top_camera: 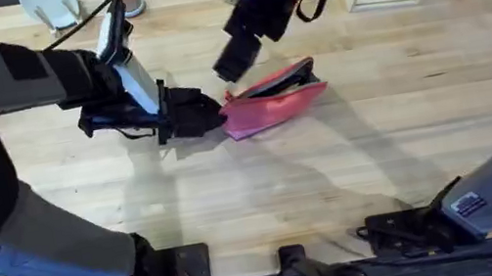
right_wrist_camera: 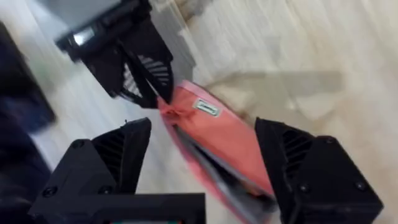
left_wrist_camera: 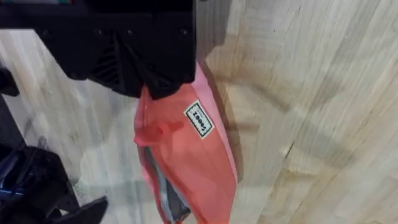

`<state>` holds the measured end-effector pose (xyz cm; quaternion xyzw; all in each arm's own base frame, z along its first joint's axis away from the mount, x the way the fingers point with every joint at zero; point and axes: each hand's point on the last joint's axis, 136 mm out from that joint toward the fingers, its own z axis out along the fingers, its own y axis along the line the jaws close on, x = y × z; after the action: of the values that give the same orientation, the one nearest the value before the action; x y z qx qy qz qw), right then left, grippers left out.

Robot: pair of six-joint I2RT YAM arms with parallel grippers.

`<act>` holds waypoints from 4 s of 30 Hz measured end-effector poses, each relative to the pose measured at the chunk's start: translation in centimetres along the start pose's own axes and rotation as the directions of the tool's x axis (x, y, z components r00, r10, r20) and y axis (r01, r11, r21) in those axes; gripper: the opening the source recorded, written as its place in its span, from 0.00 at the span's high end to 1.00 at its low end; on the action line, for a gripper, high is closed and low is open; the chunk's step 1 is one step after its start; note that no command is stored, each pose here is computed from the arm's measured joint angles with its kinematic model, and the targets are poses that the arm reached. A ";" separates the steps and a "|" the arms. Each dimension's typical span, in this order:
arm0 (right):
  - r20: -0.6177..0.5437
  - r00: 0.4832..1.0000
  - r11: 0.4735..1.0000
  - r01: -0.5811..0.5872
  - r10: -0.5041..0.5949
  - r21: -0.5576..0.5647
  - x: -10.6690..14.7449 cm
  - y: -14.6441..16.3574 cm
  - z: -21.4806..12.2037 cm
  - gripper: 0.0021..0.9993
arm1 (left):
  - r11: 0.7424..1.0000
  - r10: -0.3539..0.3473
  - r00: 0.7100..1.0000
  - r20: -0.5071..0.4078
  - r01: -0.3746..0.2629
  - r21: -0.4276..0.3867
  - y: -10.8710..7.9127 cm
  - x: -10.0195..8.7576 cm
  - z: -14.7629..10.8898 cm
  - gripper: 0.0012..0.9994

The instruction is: Unzip the bag, pick up the pens from the table one at a time and place them inside, then zip the bag closed.

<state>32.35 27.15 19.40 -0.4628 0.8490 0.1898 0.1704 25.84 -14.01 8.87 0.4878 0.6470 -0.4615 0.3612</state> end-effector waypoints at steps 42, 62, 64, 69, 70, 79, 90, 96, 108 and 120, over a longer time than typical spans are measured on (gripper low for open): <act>-0.019 0.961 0.961 -0.275 0.276 0.025 0.5 5.7 -3.0 0.00 | 1.000 0.001 1.000 0.000 -0.001 0.000 0.0 0.0 0.0 0.96; 0.048 0.965 0.934 -0.262 0.258 0.243 -0.6 5.1 -0.7 0.00 | 1.000 0.000 1.000 0.000 0.000 0.000 0.0 0.0 0.0 0.96; 0.046 0.959 0.924 -0.282 0.280 0.259 -0.2 5.0 -0.3 0.00 | 1.000 0.001 1.000 0.000 -0.001 0.000 0.0 0.0 0.0 0.96; 0.044 0.938 0.896 -0.340 0.342 0.286 0.7 4.5 0.3 0.00 | 1.000 0.000 1.000 0.000 0.000 0.000 0.0 0.0 0.0 0.96; 0.046 0.936 0.892 -0.347 0.349 0.289 0.8 4.5 0.4 0.00 | 1.000 0.001 1.000 0.000 -0.001 0.000 0.0 0.0 0.0 0.96; 0.043 0.927 0.881 -0.368 0.373 0.298 1.4 4.2 1.2 0.00 | 1.000 0.007 1.000 0.000 -0.007 -0.002 0.1 0.0 0.0 0.96; 0.061 0.926 0.880 -0.373 0.372 0.293 2.1 3.4 4.6 0.00 | 1.000 0.007 1.000 0.000 -0.007 -0.002 0.1 0.0 0.0 0.96; 0.081 0.926 0.881 -0.375 0.368 0.289 1.7 3.2 5.3 0.04 | 1.000 0.007 1.000 0.000 -0.007 -0.002 0.1 0.0 0.0 0.96; 0.037 0.922 0.875 -0.378 0.385 0.301 2.5 2.7 7.5 0.38 | 1.000 0.008 1.000 -0.002 -0.008 -0.003 0.1 0.0 0.0 0.96; 0.016 0.918 0.872 -0.382 0.396 0.306 3.1 2.9 7.5 0.95 | 1.000 0.010 1.000 -0.004 -0.010 -0.004 0.1 0.1 0.0 0.96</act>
<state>29.17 29.96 11.96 -0.2553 0.9473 0.0767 0.1775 25.96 -13.98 8.78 0.4913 0.6460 -0.4577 0.3632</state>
